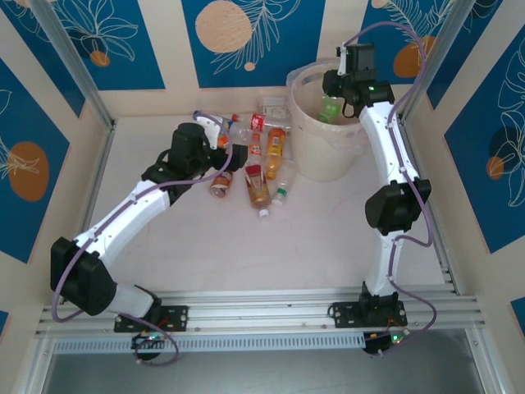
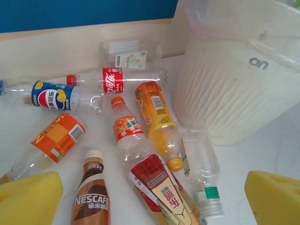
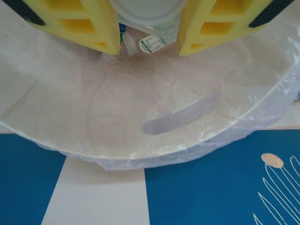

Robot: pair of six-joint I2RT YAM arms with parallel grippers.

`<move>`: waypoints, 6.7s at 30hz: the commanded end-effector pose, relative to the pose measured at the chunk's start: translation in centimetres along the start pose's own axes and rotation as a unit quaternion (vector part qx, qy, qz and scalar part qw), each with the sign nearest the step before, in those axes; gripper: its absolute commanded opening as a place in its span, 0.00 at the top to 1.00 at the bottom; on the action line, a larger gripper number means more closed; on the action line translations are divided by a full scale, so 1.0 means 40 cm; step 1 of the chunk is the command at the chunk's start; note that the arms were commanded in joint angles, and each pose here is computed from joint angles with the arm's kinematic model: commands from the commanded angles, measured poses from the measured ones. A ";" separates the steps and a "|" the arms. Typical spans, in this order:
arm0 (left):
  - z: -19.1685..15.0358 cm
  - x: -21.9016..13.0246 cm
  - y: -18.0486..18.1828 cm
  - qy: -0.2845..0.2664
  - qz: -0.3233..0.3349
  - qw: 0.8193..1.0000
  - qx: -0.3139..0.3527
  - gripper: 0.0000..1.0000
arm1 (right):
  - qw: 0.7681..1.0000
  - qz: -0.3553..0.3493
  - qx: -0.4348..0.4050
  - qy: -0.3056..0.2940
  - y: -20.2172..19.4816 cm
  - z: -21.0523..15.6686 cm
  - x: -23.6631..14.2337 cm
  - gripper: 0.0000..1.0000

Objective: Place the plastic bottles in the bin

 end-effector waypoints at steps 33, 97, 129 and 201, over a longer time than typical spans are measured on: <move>-0.192 0.089 0.096 0.153 0.067 0.985 0.039 0.07 | 0.997 0.079 0.014 0.009 0.085 -0.056 -0.323 0.01; -0.455 0.307 0.160 0.352 0.050 0.934 -0.005 0.10 | 0.995 0.091 0.029 -0.017 0.073 -0.222 -0.444 0.01; -0.130 0.087 0.037 0.103 -0.059 0.993 -0.027 0.43 | 0.968 0.212 0.113 0.070 0.166 -0.257 -0.462 0.01; 0.000 -0.091 0.014 -0.041 -0.018 0.999 -0.030 0.00 | 0.993 0.019 -0.062 -0.096 0.131 0.102 -0.127 0.80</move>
Point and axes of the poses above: each hand's point on the last joint's axis, 136 mm out from that joint toward the fingers, its own x axis out along the fingers, its own y axis along the line the jaws close on, z = x × y, the point moved 5 cm from there along -x, back along the fingers, and after that the axes turned 14 degrees about x, right-handed, at the moved point
